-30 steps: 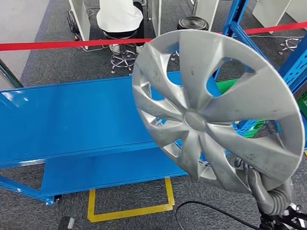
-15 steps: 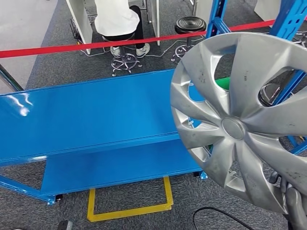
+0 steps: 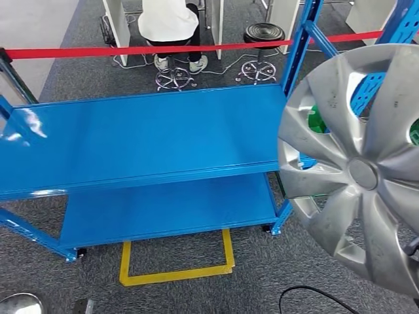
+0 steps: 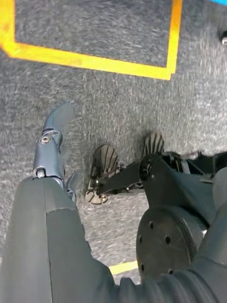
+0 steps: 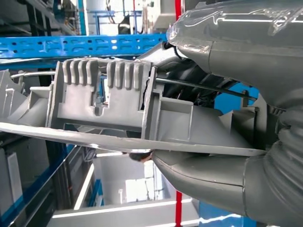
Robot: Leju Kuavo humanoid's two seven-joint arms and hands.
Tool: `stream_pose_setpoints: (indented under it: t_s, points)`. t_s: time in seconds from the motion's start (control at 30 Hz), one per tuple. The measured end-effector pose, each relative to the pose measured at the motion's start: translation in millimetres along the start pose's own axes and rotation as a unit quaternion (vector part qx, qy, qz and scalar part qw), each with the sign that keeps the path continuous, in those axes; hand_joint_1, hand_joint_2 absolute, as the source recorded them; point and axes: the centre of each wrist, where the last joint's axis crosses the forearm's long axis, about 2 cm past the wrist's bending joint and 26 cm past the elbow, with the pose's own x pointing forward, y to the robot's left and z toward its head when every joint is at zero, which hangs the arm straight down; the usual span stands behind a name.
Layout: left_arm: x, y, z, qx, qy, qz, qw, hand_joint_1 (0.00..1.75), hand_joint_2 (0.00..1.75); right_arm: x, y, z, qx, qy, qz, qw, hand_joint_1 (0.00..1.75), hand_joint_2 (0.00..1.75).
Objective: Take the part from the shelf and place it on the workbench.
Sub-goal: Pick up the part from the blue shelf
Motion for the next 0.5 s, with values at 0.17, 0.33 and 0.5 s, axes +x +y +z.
stream_pose_setpoints:
  t_s: [0.17, 0.33, 0.5]
  points:
    - [-1.1, -1.0, 0.2, 0.009, 0.002, -0.004, 1.000, 0.00, 1.75, 2.4, -2.7, 3.3, -0.004, 0.003, 0.019, 1.000, 1.75, 1.75]
    - [-2.1, -2.3, 0.4, 0.012, -0.001, -0.005, 1.000, 0.00, 1.75, 7.0, -4.3, 7.9, -0.009, 0.013, 0.047, 0.999, 1.75, 1.75]
    - [-4.9, -1.9, 1.7, 0.011, -0.004, -0.006, 1.000, 0.00, 1.75, 12.3, -8.4, 12.7, -0.027, 0.016, 0.054, 0.998, 1.75, 1.75]
